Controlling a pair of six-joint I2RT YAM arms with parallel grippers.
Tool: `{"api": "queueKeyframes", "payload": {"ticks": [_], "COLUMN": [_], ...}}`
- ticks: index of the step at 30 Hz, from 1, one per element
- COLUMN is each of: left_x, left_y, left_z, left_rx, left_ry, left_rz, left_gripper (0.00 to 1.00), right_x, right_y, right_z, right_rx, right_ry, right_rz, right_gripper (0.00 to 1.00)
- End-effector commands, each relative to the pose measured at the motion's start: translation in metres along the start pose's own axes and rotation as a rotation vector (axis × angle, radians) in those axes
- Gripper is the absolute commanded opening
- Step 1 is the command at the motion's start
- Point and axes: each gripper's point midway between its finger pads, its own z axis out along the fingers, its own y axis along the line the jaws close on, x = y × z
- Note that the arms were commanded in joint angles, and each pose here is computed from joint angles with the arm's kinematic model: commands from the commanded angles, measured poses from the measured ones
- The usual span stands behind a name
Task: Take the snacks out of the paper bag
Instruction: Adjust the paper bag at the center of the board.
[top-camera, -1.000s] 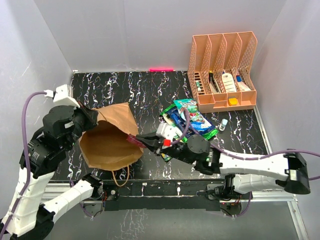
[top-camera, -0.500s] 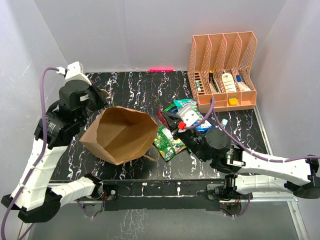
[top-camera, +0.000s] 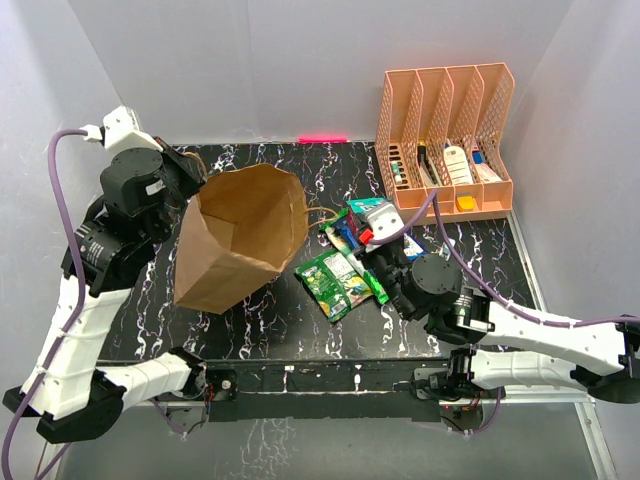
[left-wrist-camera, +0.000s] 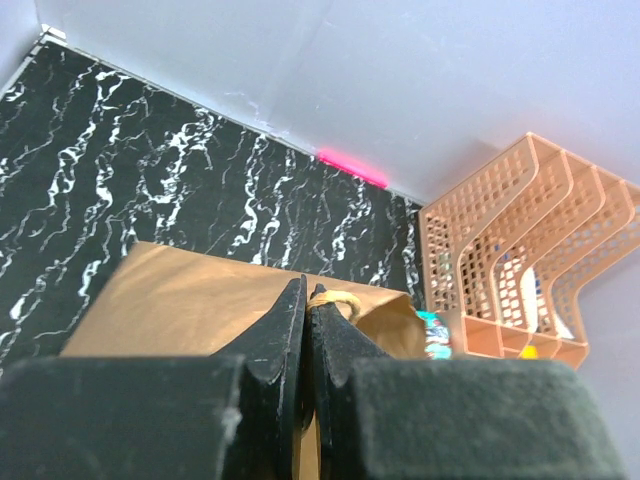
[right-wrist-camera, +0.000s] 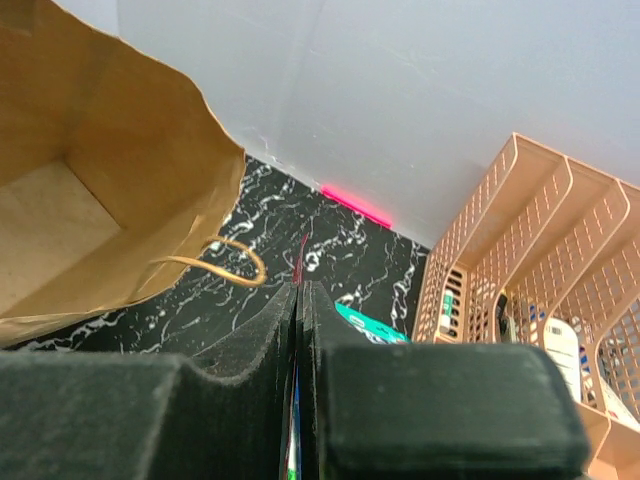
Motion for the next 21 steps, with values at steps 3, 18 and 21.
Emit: {"api": "queueKeyframes", "payload": {"ticks": [3,18,21], "left_x": [-0.013,0.021,0.033], "left_y": [0.015,0.121,0.136], "left_z": [-0.005,-0.053,-0.062], "left_rx": [-0.051,-0.256,-0.285], "left_ry": [-0.100,-0.190,-0.167], "left_rz": [-0.101,-0.139,-0.139], "left_gripper": [0.00,0.00,0.00], "right_x": [0.022,0.046,0.056], "right_y": [-0.004,0.039,0.052], "right_z": [0.002,0.017,0.020], "right_rx": [0.062,-0.029,-0.055], "right_ry": [0.046,0.087,0.107], "right_rz": [0.070,0.155,0.168], "right_gripper": [0.07,0.07,0.07]}}
